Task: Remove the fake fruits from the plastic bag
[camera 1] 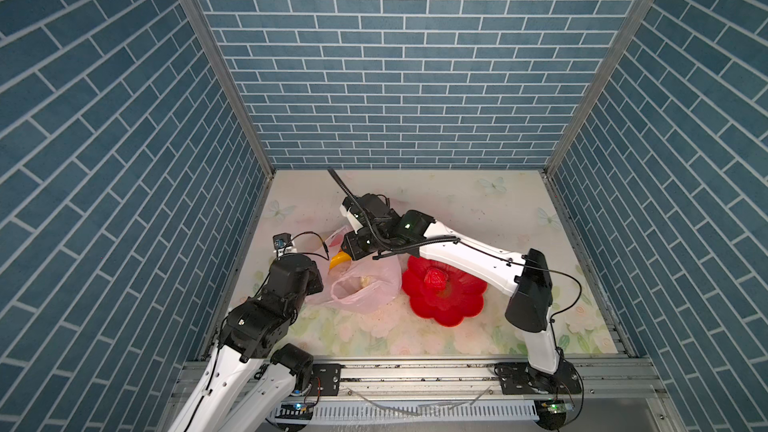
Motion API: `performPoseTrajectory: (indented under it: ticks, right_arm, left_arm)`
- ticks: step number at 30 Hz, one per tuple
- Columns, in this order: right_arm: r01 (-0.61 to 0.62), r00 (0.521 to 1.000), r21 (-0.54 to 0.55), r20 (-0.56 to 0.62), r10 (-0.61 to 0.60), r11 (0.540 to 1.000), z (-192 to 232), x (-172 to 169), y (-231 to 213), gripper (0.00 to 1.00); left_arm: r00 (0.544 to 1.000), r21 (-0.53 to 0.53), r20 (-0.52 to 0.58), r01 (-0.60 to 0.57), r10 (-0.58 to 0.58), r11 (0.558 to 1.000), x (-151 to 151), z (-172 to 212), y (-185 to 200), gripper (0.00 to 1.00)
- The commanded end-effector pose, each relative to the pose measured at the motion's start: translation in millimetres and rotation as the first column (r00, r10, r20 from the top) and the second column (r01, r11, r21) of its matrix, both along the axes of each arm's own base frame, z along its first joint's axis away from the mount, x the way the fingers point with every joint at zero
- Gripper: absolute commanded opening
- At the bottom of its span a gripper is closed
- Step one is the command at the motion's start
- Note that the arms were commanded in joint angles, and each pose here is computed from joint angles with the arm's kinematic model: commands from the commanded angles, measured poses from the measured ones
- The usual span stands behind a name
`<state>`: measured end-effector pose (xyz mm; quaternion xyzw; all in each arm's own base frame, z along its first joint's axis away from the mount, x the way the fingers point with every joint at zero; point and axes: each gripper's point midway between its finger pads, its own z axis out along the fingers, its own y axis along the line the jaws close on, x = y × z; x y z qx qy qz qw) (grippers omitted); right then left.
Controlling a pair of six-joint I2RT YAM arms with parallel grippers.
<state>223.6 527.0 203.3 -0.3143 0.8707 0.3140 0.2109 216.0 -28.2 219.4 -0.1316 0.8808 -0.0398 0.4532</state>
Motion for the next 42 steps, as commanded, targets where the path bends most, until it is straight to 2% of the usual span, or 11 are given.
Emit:
performPoseTrajectory:
  ticks: [1,6,11,18,22,25,30,36,42]
  right_arm:
    - [-0.089,0.993,-0.004,-0.08,0.088,0.996,-14.6,-17.1,17.1,0.28]
    - [-0.112,0.986,-0.045,-0.13,0.105,0.993,-49.1,-16.9,29.9,0.28]
    - [-0.096,0.983,-0.089,-0.166,0.08,0.991,-78.1,-9.8,31.8,0.28]
    - [-0.043,0.99,-0.179,-0.14,0.018,0.983,-102.4,6.6,24.3,0.32]
    - [0.041,0.993,-0.267,-0.094,-0.069,0.963,-117.8,22.0,8.8,0.35]
    - [0.147,0.987,-0.34,-0.003,-0.158,0.929,-123.8,40.1,-9.8,0.37]
    - [0.257,0.966,-0.37,0.108,-0.233,0.893,-114.8,57.6,-27.9,0.37]
    - [0.38,0.919,-0.405,0.271,-0.287,0.832,-88.7,79.3,-57.5,0.38]
    - [0.405,0.909,-0.421,0.285,-0.305,0.812,-88.7,92.6,-71.1,0.39]
  left_arm:
    - [1.0,-0.024,0.013,-0.026,0.026,0.999,4.0,-1.8,0.4,0.06]
    - [1.0,-0.028,-0.005,-0.026,0.026,0.999,2.3,-11.9,-0.1,0.06]
    - [0.999,-0.045,0.022,-0.032,0.033,0.998,0.7,-9.9,1.2,0.06]
    - [0.999,-0.06,0.043,-0.027,0.03,0.998,-2.3,-4.4,1.7,0.06]
    - [0.998,-0.082,0.055,-0.018,0.022,0.996,-3.8,-2.8,-0.2,0.06]
    - [0.998,-0.094,0.061,-0.011,0.017,0.996,-4.9,-2.4,-1.5,0.06]
    - [0.997,-0.104,0.072,0.002,0.005,0.995,-4.1,-0.2,-4.1,0.06]
    - [0.997,-0.126,0.077,0.039,-0.03,0.991,-2.5,-1.0,-12.2,0.06]
    - [0.997,-0.134,0.071,0.051,-0.041,0.99,-2.6,-3.4,-14.9,0.06]
